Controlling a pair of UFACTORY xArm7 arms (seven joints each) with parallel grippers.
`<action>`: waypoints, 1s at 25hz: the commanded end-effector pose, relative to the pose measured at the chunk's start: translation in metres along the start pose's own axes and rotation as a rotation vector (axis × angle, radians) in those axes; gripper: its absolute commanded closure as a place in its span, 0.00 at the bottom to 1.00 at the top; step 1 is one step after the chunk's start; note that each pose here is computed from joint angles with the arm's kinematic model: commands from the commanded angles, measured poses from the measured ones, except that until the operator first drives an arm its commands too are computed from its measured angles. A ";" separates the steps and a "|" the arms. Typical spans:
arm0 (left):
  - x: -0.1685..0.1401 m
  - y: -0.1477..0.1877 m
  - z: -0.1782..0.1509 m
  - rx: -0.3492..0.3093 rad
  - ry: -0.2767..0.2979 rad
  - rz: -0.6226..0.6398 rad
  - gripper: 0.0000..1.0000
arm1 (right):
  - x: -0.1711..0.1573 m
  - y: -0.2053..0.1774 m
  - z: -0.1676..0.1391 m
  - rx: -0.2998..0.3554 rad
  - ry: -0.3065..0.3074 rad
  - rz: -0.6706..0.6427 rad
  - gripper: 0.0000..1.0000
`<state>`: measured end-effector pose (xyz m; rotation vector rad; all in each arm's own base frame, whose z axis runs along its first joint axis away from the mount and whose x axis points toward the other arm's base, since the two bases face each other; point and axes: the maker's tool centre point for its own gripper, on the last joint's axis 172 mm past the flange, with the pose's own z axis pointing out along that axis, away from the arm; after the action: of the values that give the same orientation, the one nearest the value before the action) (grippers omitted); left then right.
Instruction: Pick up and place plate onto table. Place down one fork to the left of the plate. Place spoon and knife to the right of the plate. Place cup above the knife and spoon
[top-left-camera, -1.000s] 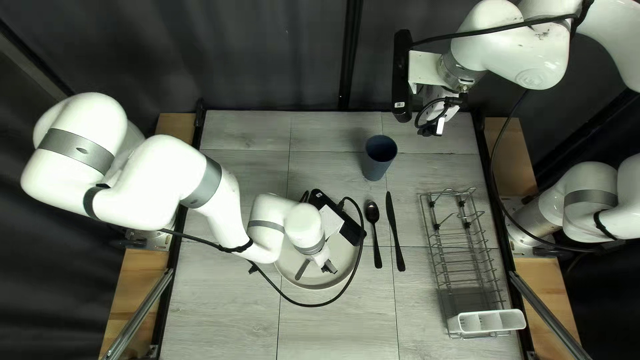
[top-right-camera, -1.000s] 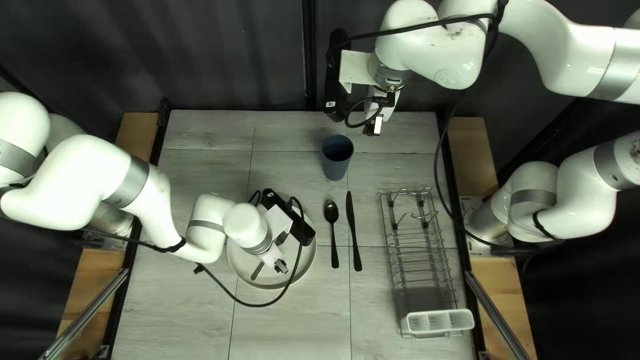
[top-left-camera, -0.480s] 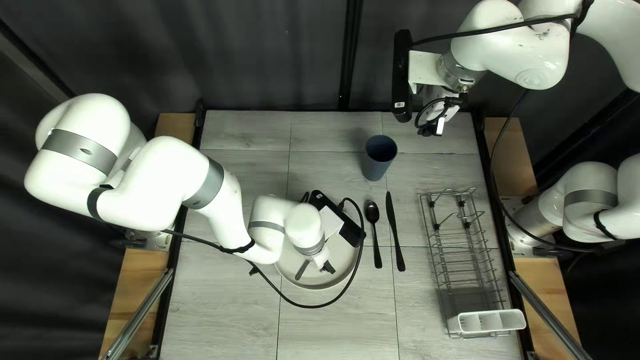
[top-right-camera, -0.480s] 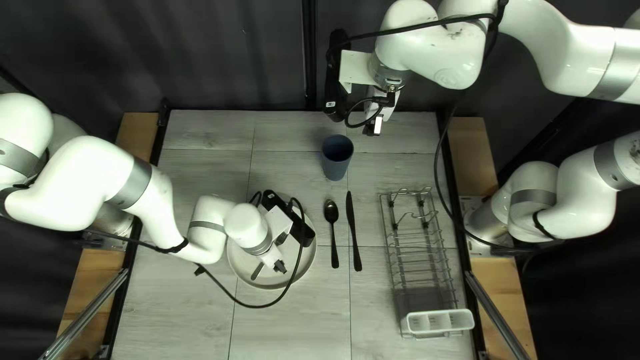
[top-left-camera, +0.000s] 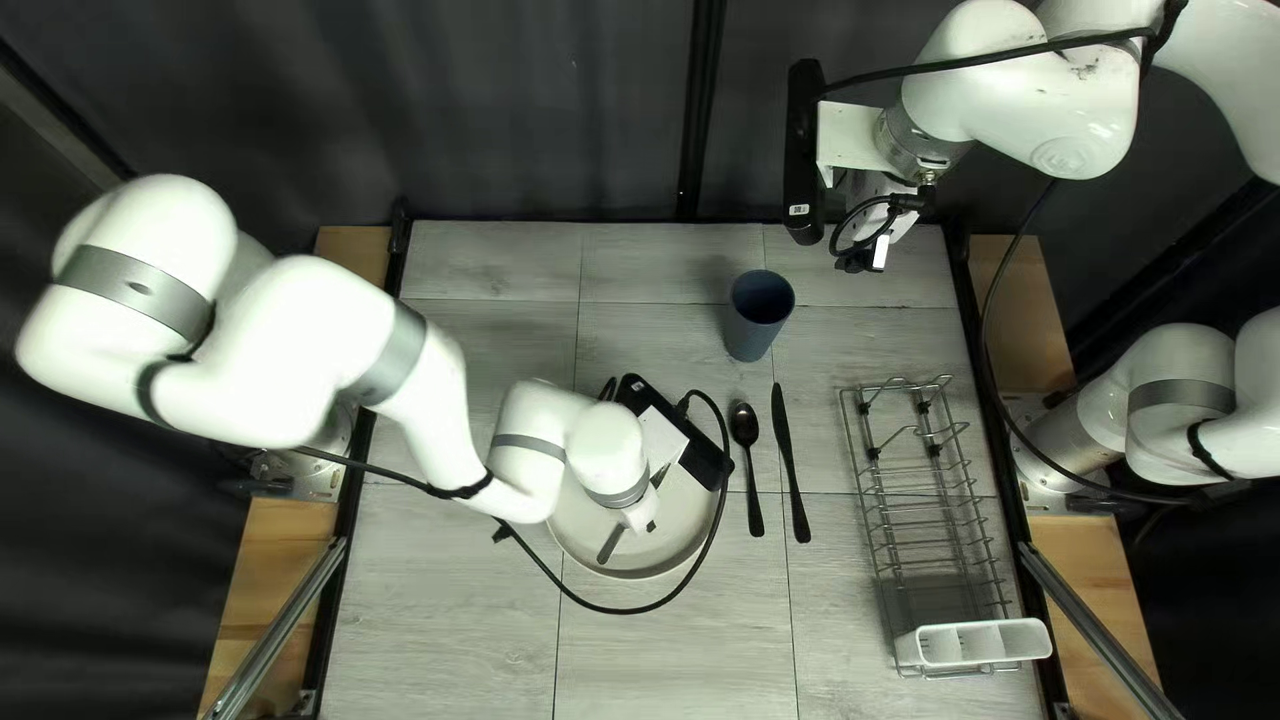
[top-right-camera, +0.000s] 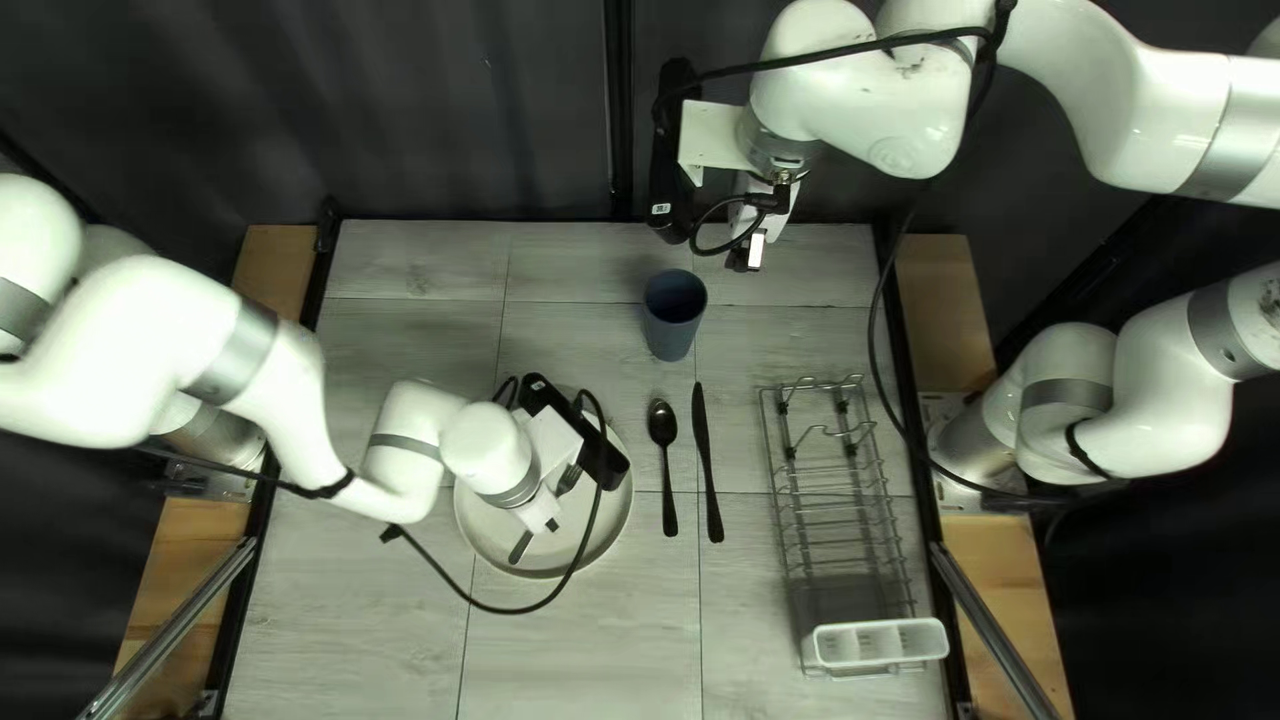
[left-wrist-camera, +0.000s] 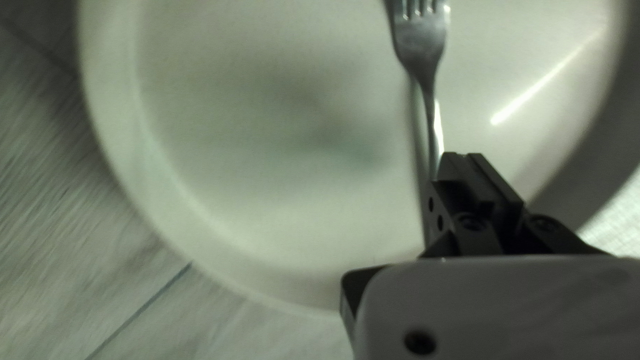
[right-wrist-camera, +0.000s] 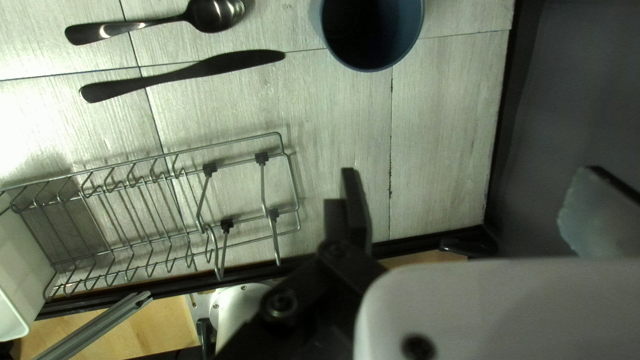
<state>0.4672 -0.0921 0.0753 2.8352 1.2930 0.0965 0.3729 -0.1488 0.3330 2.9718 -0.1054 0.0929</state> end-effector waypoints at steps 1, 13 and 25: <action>0.001 0.005 -0.005 -0.003 0.017 -0.013 0.00 | 0.000 0.000 0.000 0.000 0.000 0.000 0.00; 0.006 0.016 0.053 -0.029 -0.007 -0.027 0.00 | 0.000 0.000 0.000 0.000 0.000 0.000 0.00; 0.006 0.016 0.066 -0.014 -0.032 -0.022 0.00 | 0.000 0.000 0.000 0.000 0.000 0.000 0.00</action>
<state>0.4868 -0.0975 0.0113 2.7961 1.3108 0.0692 0.3729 -0.1488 0.3330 2.9718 -0.1054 0.0929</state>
